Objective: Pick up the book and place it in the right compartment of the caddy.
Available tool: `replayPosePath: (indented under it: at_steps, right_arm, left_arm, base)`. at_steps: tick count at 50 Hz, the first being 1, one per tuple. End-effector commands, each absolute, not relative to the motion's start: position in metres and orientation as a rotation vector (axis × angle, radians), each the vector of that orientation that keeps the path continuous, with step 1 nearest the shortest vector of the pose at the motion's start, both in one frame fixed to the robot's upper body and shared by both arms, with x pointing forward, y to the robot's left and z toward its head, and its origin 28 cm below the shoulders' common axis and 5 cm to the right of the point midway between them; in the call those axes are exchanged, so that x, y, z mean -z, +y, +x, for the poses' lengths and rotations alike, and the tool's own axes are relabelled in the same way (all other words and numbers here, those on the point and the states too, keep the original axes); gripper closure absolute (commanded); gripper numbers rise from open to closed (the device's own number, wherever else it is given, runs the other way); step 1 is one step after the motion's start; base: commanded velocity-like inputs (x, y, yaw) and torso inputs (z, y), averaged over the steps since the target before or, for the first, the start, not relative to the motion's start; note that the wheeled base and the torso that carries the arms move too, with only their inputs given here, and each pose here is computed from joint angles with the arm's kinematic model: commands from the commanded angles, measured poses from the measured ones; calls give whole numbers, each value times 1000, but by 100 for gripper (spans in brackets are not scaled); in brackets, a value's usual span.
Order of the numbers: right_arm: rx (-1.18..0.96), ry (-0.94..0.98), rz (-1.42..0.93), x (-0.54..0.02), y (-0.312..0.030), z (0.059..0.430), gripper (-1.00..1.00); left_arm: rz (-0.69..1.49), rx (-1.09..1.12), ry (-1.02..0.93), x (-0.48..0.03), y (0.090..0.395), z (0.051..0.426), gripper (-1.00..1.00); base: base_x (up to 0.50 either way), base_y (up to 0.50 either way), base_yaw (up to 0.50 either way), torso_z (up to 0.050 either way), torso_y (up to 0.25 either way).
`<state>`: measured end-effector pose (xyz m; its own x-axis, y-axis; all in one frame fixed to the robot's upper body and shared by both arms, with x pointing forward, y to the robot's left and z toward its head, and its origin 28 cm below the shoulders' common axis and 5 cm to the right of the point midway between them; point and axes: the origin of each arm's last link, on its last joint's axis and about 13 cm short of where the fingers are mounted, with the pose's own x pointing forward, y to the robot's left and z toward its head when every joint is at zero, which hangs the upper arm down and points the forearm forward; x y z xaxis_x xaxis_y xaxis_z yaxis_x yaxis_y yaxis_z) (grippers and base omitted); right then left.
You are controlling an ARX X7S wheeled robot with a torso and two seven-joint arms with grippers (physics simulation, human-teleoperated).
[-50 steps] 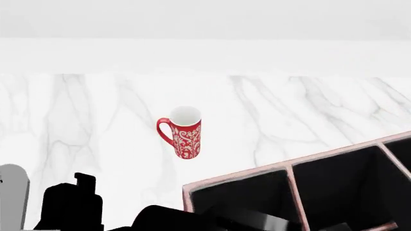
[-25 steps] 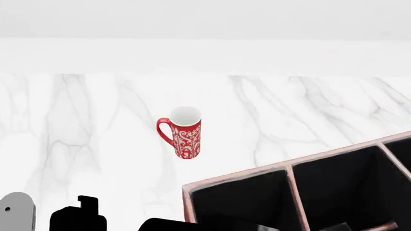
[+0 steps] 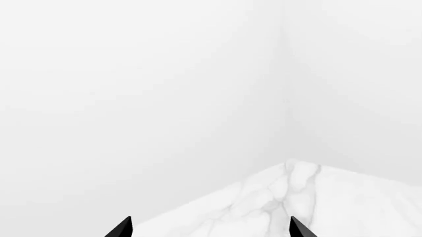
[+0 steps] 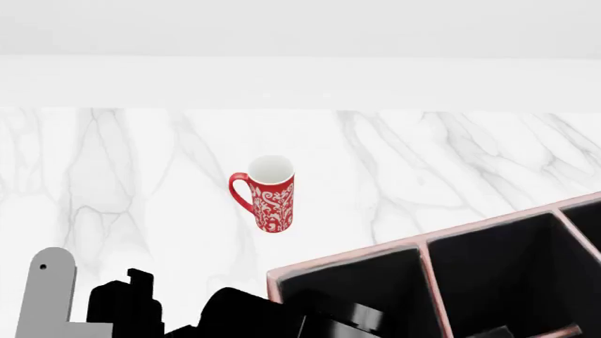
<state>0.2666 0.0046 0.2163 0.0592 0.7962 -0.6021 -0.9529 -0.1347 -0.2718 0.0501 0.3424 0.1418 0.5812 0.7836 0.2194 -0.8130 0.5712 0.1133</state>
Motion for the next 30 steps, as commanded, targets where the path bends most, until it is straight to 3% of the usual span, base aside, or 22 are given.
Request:
replayPosePath:
  at_steps: [1, 30]
  right_arm:
    - [-1552, 309, -720, -197, 14, 276, -100]
    - [-1601, 463, -650, -155, 36, 287, -100]
  left_arm:
    - [207, -936, -144, -138, 343, 51, -100]
    - [208, -930, -150, -139, 342, 50, -100]
  base:
    - [0, 0, 0, 0, 0]
    - [0, 0, 0, 0, 0]
